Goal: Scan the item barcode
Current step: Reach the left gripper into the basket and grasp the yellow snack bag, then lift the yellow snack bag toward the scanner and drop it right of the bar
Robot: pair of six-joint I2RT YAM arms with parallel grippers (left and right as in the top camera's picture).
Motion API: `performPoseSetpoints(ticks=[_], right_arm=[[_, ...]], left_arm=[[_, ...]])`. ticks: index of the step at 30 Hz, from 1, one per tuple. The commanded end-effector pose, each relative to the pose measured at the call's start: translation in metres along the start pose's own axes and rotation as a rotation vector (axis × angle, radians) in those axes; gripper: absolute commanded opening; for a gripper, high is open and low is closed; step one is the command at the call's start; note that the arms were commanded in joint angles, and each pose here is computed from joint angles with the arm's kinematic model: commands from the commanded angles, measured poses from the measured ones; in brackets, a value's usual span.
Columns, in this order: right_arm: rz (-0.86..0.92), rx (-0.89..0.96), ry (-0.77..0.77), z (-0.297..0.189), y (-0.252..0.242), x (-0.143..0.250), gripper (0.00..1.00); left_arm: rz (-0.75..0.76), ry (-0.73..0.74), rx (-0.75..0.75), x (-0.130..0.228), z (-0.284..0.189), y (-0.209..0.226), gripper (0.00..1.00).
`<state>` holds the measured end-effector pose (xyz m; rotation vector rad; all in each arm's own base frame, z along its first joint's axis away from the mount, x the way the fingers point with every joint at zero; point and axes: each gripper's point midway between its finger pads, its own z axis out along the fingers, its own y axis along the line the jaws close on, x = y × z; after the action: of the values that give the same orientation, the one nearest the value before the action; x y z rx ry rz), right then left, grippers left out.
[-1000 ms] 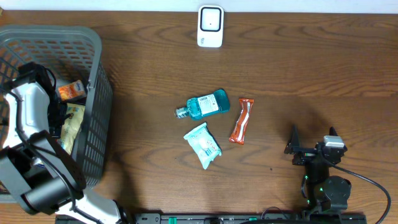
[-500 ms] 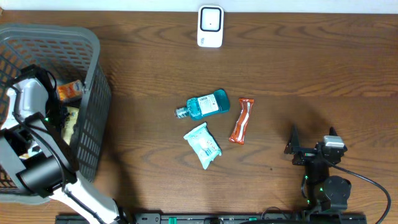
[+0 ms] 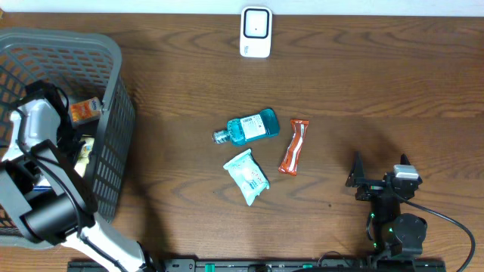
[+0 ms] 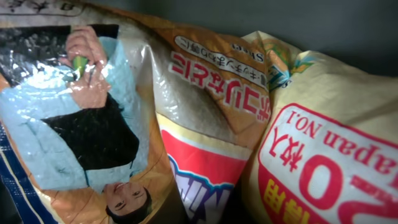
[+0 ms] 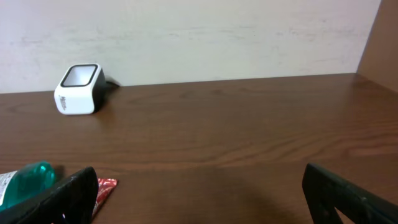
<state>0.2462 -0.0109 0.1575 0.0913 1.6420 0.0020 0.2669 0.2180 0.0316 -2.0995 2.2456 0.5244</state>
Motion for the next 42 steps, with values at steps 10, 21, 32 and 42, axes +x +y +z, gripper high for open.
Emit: performPoseSetpoints(ticks=[10,21,32,42], right_arm=[[-0.006,-0.008,-0.001,0.000,0.002,0.000,0.99],[-0.006,-0.008,-0.001,0.000,0.002,0.000,0.99],[-0.006,-0.008,-0.001,0.000,0.002,0.000,0.99],[-0.006,-0.008,-0.001,0.000,0.002,0.000,0.99]], left_arm=[[-0.009,-0.033,0.484,0.004,-0.121,0.005,0.07],[-0.130,-0.382,0.942,-0.016,-0.275,0.068,0.07],[0.420,-0.484,1.582,0.094,-0.418,0.093,0.07],[1.067,-0.408,1.750,0.220,-0.438,0.076,0.07]])
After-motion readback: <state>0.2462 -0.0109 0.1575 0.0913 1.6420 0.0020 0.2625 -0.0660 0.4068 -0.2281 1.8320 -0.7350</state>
